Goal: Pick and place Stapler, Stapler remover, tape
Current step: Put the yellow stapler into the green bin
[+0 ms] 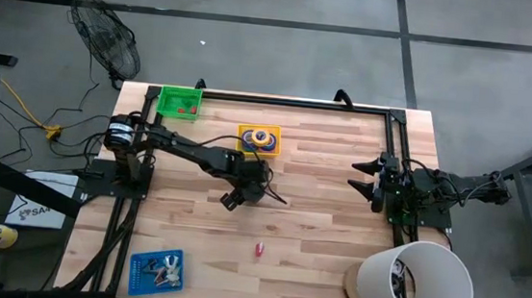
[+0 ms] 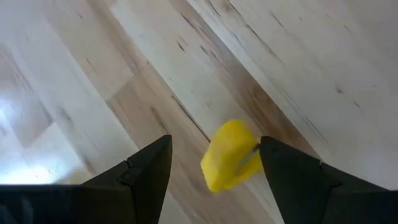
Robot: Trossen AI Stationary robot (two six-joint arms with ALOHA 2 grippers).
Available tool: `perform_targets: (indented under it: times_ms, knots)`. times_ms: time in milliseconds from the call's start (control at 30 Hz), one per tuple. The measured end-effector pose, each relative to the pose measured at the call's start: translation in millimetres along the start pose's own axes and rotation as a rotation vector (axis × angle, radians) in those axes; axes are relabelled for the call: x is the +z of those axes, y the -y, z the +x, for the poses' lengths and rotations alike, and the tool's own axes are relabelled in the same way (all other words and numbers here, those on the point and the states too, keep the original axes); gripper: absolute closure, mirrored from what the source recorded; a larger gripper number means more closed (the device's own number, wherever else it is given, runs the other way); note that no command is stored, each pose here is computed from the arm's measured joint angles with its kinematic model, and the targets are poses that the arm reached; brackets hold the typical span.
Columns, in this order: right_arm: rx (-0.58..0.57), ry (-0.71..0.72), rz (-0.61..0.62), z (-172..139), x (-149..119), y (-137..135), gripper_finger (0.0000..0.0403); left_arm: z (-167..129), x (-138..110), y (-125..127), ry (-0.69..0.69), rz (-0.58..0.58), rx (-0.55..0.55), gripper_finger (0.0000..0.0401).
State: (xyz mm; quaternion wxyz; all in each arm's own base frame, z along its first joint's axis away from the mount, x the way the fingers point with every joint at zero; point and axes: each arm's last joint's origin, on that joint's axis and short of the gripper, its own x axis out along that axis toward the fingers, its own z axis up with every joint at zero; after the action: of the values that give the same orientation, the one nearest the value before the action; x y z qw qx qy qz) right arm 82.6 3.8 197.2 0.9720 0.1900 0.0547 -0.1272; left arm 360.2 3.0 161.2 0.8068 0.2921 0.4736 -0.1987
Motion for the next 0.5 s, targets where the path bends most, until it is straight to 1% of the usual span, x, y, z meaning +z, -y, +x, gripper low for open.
perform_targets:
  times_ms: [133,333,500]
  knots:
    - [0.000,0.000,0.000,0.0,0.0,0.0,0.0096,0.1,-0.7,0.3,-0.012,-0.002,0.003,0.0162]
    - [0.000,0.000,0.000,0.0,0.0,0.0,0.0096,-0.1,-4.5,3.5,-0.053,0.000,-0.027,0.0162]
    - [0.000,0.000,0.000,0.0,0.0,0.0,0.0096,-3.1,-3.0,2.3,-0.040,-0.016,-0.015,0.0162]
